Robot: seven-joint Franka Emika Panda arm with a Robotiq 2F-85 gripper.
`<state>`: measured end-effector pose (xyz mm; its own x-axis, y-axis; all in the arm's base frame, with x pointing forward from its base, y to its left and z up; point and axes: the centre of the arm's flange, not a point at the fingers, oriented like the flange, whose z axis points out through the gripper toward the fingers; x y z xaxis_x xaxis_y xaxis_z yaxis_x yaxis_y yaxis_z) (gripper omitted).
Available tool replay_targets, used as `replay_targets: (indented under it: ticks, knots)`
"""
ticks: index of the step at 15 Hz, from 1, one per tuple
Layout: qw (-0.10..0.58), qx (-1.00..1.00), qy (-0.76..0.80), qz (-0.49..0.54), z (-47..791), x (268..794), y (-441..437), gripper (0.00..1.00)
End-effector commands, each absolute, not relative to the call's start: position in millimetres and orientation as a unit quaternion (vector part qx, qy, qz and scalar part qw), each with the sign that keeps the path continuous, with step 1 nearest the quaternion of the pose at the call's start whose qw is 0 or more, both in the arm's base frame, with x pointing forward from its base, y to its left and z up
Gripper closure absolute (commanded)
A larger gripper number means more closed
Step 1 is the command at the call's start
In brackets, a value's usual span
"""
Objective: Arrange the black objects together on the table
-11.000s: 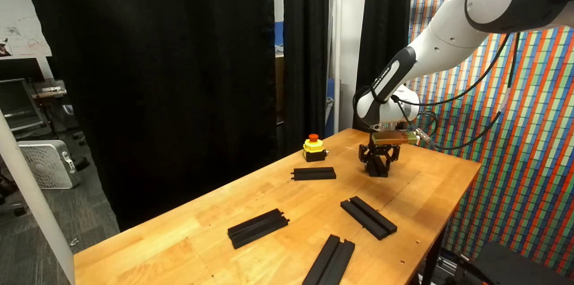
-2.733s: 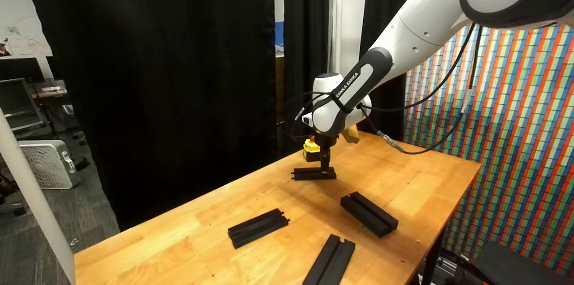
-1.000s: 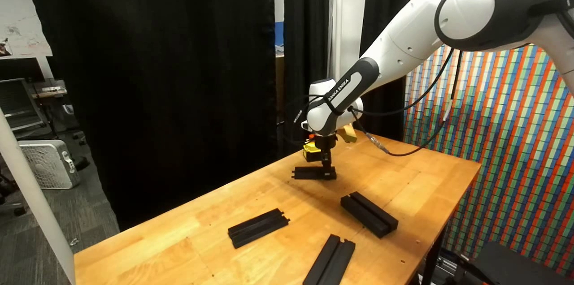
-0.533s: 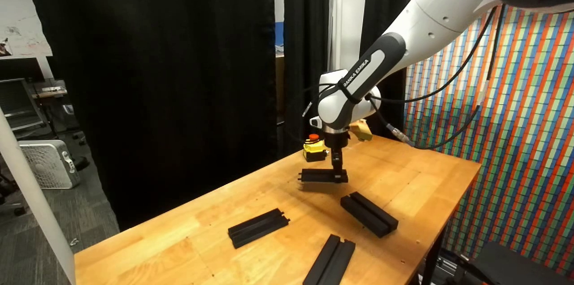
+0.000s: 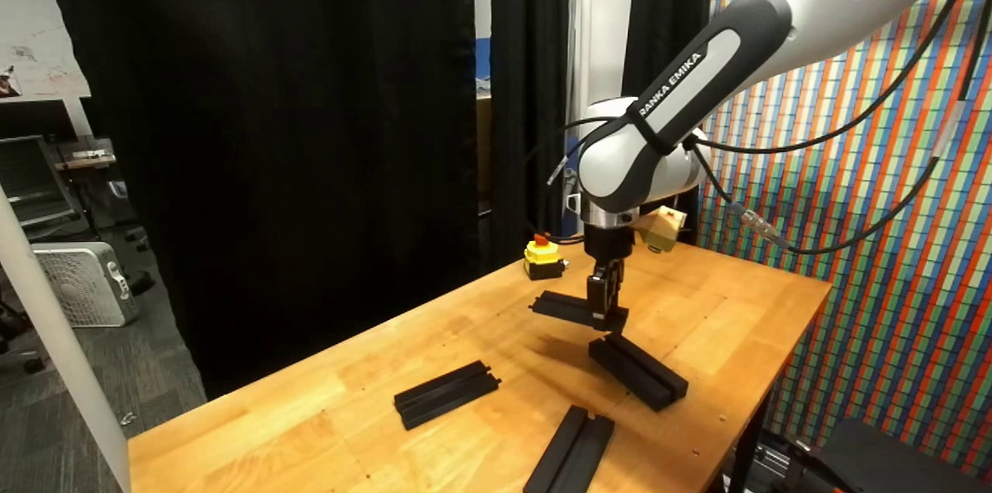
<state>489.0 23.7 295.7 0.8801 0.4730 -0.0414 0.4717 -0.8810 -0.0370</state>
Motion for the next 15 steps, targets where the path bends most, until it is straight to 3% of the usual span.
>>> replay_targets:
  ticks: [1,8,15]
  knots:
    - [0.014,-0.988,-0.156,0.011,312,438,38,0.55]
    - [0.009,-0.999,-0.047,0.001,292,386,42,0.55]
    - [0.01,-1.0,0.013,-0.007,275,379,35,0.55]
